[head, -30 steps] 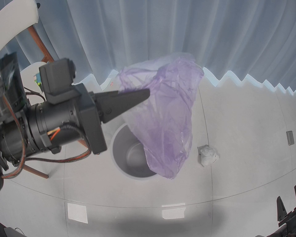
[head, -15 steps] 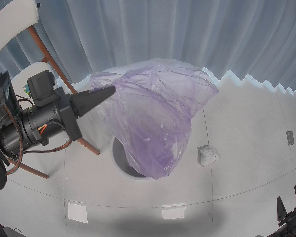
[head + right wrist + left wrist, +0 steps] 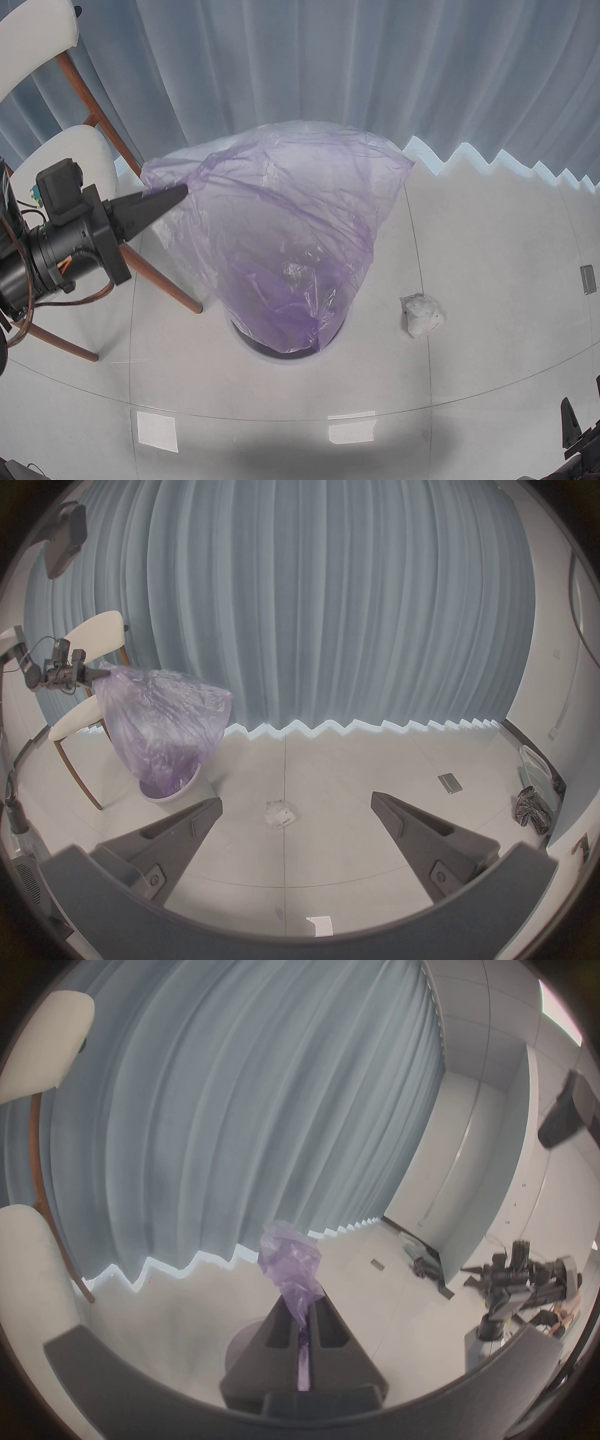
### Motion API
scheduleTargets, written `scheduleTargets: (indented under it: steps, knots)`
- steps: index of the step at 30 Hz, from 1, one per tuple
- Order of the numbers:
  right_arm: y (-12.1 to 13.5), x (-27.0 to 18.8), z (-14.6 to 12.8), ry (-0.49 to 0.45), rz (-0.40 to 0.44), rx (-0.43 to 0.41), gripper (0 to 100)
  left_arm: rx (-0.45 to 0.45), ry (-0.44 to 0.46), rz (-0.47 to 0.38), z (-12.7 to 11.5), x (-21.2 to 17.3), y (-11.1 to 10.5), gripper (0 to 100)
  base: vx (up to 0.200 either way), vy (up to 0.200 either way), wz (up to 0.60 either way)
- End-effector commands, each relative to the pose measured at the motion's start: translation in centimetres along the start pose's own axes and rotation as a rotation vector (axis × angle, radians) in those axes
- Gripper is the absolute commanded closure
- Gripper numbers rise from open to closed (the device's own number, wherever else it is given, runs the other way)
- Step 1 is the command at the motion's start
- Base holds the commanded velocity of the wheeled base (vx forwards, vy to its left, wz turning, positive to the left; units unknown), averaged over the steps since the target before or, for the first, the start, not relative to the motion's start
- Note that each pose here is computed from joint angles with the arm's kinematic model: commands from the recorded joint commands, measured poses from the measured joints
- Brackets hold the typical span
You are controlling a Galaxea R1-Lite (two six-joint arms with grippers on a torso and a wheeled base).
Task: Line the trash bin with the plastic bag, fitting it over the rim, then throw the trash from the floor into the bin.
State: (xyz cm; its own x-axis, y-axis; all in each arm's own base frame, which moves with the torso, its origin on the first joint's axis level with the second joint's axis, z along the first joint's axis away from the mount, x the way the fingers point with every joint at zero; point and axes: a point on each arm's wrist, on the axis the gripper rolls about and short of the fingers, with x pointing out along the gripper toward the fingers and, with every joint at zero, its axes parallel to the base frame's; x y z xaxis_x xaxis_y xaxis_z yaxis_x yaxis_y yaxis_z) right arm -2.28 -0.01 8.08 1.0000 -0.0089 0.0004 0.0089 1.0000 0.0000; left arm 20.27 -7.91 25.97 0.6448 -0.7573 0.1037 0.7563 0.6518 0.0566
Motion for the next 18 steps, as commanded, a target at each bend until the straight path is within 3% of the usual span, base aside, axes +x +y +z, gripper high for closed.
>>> scheduleTargets:
  steps: [1,12,16,18]
  knots:
    - [0.0,0.0,-0.5,0.0,0.0,0.0,0,0.03,0.08,-0.003,-2.7,-0.7,-0.4,100,0.0,0.0,0.0]
    - [0.0,0.0,-0.5,-0.001,0.0,0.0,0,0.026,0.112,-0.003,-4.8,-1.5,-0.8,100,0.0,0.0,0.0]
    - [0.0,0.0,-0.5,0.0,0.0,-0.002,0,-0.183,0.096,-0.007,-4.5,-0.9,-0.8,100,0.0,0.0,0.0]
    - [0.0,0.0,-0.5,0.002,0.0,0.0,0,-0.242,0.083,0.004,-4.2,-0.9,-0.6,100,0.0,0.0,0.0]
